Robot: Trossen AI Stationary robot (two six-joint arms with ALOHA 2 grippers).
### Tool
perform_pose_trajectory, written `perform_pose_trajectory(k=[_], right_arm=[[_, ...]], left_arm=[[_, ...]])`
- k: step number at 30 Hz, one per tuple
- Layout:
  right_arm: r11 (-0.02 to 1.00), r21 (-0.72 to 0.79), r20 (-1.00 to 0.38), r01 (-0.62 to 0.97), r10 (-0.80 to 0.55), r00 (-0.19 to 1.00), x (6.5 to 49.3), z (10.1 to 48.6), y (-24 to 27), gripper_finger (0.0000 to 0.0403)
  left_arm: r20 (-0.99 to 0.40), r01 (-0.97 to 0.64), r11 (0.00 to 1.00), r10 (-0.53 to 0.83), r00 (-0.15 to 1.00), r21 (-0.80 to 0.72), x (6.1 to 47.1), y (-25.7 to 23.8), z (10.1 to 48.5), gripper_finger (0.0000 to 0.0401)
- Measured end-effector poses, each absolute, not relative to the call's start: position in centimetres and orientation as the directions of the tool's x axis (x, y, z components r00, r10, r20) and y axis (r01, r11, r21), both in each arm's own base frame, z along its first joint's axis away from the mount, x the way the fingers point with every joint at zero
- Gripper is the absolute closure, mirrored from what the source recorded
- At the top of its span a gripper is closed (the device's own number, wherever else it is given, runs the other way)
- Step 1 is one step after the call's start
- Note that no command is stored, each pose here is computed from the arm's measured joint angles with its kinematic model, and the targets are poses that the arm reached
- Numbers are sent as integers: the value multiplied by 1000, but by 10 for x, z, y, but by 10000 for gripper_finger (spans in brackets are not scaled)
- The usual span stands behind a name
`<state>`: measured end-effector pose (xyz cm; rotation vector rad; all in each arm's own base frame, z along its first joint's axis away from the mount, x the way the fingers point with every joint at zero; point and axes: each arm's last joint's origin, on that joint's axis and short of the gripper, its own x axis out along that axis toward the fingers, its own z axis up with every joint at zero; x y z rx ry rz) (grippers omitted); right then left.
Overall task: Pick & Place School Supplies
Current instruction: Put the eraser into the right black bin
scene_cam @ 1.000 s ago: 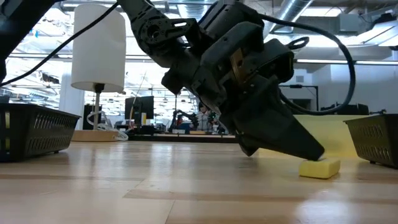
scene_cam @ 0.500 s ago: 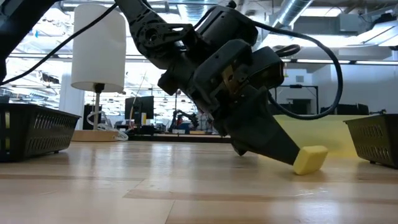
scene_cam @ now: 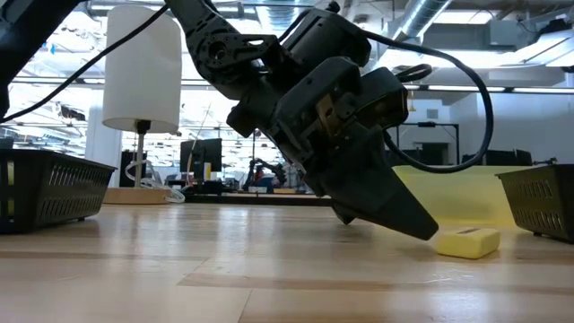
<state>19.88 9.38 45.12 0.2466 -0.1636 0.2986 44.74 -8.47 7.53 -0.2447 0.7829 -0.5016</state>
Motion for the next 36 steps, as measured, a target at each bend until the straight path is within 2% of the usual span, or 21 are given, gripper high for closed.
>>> perform_pose_trajectory(k=[13, 36], right_arm=[[926, 214, 191, -311, 272, 943, 199, 451, 94, 403], [927, 212, 189, -310, 273, 943, 199, 451, 94, 403]], left_arm=[[-562, 336, 853, -517, 646, -399, 449, -80, 95, 400], [-493, 385, 832, -549, 675, -399, 452, -99, 105, 400]])
